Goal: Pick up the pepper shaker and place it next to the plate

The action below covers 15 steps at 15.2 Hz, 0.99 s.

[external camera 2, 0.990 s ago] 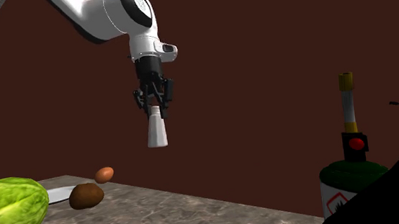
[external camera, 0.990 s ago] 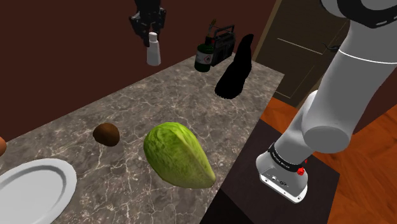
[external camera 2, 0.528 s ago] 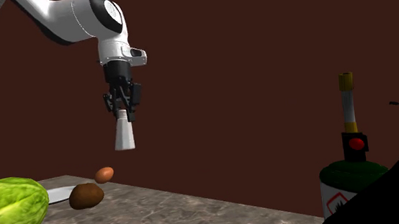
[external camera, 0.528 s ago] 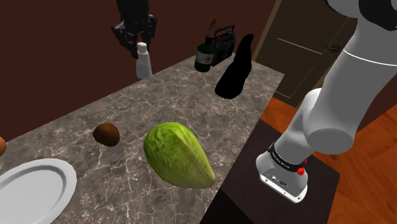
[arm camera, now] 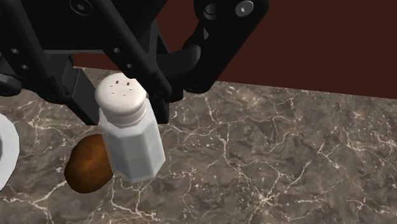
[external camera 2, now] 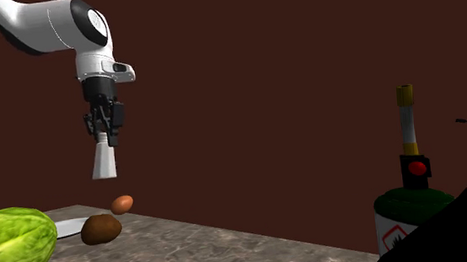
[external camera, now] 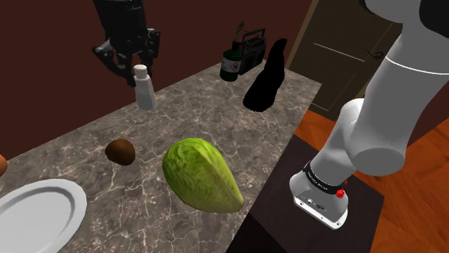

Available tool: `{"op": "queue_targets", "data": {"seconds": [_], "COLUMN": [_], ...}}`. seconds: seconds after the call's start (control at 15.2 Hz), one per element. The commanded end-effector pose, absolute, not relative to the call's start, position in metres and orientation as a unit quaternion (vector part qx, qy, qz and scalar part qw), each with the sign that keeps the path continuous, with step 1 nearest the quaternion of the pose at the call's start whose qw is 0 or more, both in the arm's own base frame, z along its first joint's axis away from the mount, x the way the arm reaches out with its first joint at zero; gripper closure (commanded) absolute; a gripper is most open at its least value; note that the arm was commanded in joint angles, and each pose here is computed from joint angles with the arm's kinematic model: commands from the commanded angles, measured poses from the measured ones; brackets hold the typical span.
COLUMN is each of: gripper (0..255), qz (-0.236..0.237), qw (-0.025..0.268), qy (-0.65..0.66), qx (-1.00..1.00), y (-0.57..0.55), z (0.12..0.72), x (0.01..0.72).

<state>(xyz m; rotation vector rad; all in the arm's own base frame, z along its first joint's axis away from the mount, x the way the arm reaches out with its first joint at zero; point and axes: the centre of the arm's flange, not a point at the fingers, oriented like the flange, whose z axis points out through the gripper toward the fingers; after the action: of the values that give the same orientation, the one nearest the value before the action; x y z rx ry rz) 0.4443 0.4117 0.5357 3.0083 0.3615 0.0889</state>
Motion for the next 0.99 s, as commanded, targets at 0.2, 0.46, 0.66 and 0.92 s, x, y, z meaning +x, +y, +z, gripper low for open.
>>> {"op": "queue_targets", "data": {"seconds": [0.2, 0.46, 0.66, 0.92], "gripper": [255, 255, 255, 255], "qz": [0.029, 0.029, 0.029, 0.029], "qw": [0.055, 0.055, 0.055, 0.055], "qy": [0.118, 0.118, 0.118, 0.118], "qx": [0.991, 0.991, 0.991, 0.991], "y": [0.463, 0.506, 0.539, 0.581], "z": [0.536, 0.537, 0.537, 0.537], "x": [0.407, 0.376, 0.353, 0.323]}}
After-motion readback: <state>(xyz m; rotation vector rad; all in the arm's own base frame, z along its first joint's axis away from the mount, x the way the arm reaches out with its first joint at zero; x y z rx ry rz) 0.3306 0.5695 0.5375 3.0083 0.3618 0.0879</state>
